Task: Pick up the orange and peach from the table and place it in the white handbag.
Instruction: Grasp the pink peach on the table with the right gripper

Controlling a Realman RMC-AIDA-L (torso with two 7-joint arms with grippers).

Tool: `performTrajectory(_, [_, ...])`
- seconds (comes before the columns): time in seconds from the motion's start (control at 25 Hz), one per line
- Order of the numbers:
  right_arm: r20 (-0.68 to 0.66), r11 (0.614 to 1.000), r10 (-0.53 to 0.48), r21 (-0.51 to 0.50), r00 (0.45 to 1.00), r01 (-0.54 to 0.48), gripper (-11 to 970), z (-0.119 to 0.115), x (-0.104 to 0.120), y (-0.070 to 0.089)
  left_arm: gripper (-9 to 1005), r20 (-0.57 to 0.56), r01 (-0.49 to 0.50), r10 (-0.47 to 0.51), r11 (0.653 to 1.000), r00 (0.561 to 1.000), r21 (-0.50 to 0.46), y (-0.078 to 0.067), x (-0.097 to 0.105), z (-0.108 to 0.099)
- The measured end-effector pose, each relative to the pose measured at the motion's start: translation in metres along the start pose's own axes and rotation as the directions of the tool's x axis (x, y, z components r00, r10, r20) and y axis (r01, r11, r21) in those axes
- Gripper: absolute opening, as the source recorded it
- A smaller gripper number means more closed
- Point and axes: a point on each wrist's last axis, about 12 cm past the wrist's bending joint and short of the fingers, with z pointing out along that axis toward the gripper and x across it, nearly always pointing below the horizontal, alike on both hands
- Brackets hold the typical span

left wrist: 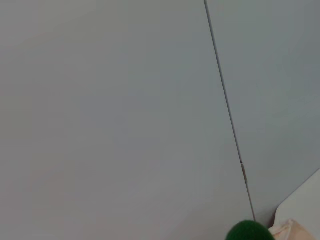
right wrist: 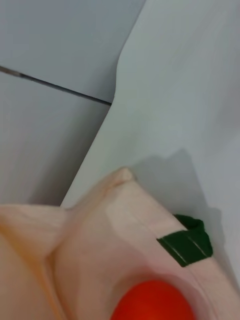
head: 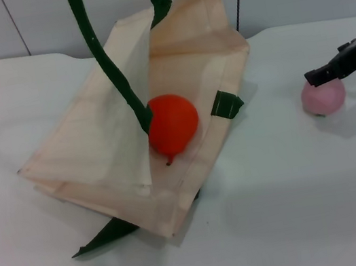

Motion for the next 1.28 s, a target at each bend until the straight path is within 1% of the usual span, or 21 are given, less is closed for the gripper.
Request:
performTrajectory(0.2, [-0.015, 1.000, 0.020, -0.003, 1.000, -0.020, 887, 0.008, 0.003, -0.005, 125, 0.001, -0.001, 0.001, 1.000, 1.000, 0.003, -0.001, -0.001, 0.000])
performTrajectory(0.48, [-0.061, 0.998, 0.053, -0.025, 0.997, -0.054, 886, 0.028, 0.011, -0.012, 128, 0.005, -0.005, 0.005, 1.000, 1.000, 0.004, -0.001, -0.003, 0.000])
performTrajectory(0.88, [-0.059, 0.998, 0.067, -0.015, 0.996, -0.068, 885, 0.033, 0.013, -0.016, 131, 0.004, -0.012, 0.011, 1.000, 1.000, 0.008, -0.003, -0.005, -0.001])
performTrajectory(1.28, [-0.056, 0.997, 0.072, -0.004, 0.996, -0.072, 884, 0.041, 0.013, -0.017, 134, 0.008, -0.014, 0.013, 1.000, 1.000, 0.012, -0.004, -0.006, -0.001])
